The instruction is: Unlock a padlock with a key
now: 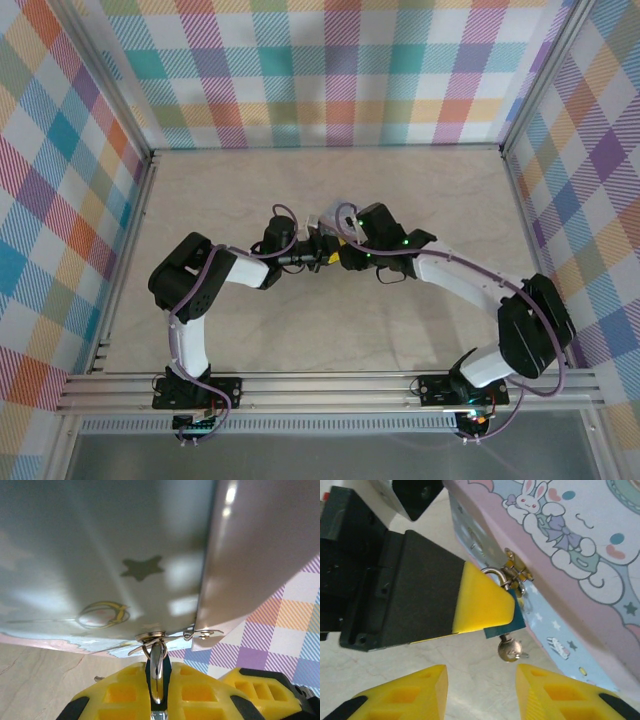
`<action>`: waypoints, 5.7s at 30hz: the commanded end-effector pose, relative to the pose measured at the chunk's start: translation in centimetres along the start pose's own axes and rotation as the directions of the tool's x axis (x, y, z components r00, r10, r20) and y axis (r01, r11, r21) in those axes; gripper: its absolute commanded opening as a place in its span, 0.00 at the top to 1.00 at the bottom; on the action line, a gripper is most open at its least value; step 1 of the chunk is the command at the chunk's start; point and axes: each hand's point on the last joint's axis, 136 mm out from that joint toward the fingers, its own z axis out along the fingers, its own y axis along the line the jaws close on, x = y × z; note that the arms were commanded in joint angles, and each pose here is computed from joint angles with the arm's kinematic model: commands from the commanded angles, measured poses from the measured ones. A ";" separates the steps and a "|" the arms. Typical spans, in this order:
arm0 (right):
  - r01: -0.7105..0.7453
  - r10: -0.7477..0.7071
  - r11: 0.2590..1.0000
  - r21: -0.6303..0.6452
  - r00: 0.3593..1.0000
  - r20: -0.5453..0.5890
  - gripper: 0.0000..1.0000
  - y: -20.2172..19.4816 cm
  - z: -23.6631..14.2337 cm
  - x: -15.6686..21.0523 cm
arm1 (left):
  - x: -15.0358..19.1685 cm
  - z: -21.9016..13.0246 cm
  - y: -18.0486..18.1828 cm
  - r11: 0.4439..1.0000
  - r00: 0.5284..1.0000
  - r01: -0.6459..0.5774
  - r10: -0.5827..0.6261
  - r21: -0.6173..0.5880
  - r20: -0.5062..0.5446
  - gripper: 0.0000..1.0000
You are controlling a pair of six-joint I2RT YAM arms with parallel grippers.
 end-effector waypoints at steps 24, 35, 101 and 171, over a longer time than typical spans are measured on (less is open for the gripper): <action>0.207 -0.193 0.955 0.214 0.978 -0.085 0.68 -2.0 3.3 -0.3 | 0.1 0.2 -3.6 0.996 0.998 -0.043 0.046 0.077 -0.033 1.00; 0.217 -0.205 0.959 0.181 0.975 -0.086 1.00 -1.3 3.4 -0.2 | 0.2 0.2 -3.1 0.997 0.999 -0.036 0.038 0.071 -0.033 1.00; 0.202 -0.205 0.979 -0.034 0.971 -0.122 1.00 -1.4 5.2 5.0 | -9.3 -0.1 1.3 0.826 0.952 -0.270 0.306 -0.495 -0.007 0.51; 0.043 -0.042 0.999 -0.009 0.998 0.046 1.00 0.0 6.3 -1.0 | -4.7 1.4 4.7 0.871 0.979 -0.204 0.176 -0.447 -0.104 0.94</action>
